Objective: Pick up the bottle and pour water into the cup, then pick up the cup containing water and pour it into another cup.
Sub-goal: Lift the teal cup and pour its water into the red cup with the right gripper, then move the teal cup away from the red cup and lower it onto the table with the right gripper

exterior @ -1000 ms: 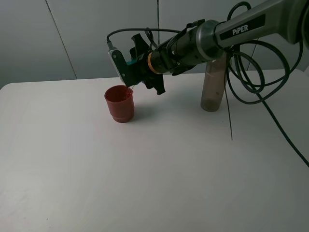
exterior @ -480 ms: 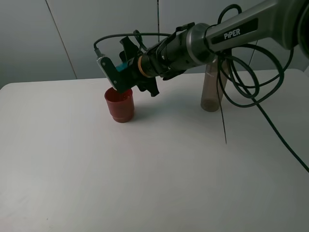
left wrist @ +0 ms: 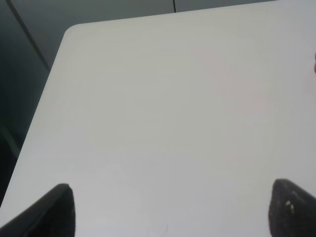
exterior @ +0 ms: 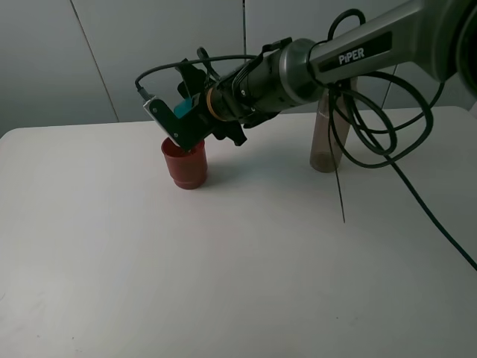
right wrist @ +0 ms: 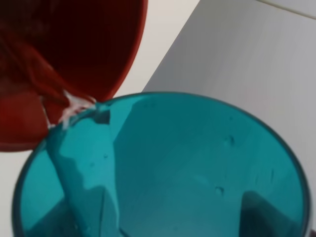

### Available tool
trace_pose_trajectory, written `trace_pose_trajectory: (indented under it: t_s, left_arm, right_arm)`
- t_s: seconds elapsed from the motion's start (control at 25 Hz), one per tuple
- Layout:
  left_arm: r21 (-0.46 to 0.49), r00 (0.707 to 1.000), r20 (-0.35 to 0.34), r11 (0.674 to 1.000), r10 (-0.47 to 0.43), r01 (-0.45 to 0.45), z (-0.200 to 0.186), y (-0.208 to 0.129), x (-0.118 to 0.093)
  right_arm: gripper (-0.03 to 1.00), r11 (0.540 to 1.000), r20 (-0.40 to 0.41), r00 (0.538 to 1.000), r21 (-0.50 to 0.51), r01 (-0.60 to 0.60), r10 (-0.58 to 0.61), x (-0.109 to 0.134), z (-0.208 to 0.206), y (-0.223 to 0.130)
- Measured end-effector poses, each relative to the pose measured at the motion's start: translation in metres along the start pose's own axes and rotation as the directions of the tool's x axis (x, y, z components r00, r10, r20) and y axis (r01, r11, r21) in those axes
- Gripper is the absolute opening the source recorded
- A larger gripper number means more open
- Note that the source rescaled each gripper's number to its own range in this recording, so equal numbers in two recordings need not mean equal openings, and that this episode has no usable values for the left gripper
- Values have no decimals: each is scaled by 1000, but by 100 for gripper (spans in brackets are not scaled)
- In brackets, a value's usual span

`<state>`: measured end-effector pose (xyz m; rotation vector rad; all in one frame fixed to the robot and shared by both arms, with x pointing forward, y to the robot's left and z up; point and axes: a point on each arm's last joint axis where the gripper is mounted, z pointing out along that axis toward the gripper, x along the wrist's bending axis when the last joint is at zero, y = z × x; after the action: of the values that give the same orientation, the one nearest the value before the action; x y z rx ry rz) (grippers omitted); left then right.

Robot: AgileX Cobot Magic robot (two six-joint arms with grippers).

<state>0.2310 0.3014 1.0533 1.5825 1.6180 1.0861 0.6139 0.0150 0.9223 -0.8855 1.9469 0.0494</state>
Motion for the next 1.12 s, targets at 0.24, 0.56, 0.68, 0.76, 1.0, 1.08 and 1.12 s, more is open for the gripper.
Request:
trace_pose_trajectory:
  t_s: [0.24, 0.56, 0.68, 0.76, 1.0, 1.08, 1.12]
  left_arm:
    - [0, 1000, 0, 1000, 0, 0, 0, 0, 0]
    - [0, 1000, 0, 1000, -2, 2, 0, 0, 0]
    - [0, 1000, 0, 1000, -3, 3, 0, 0, 0]
    - [0, 1000, 0, 1000, -3, 3, 0, 0, 0]
    - [0, 1000, 0, 1000, -3, 3, 0, 0, 0]
    - [0, 1000, 0, 1000, -3, 3, 0, 0, 0]
    - [0, 1000, 0, 1000, -3, 3, 0, 0, 0]
  right_arm:
    - [7, 999, 0, 1000, 17, 28, -28, -1, -1, 1]
    - [7, 1000, 3, 1000, 17, -4, 4, -2, -2, 5]
    - [7, 988, 12, 988, -1, -152, 152, -7, -6, 4]
    - [7, 941, 9, 943, -67, -333, 334, -18, -16, 0]
    - [7, 586, -96, 639, -315, -747, 763, -33, -63, -18]
    - [7, 455, -151, 523, -332, -826, 839, -20, -72, -26]
    - [7, 383, -186, 462, -343, -858, 867, -9, -75, -27]
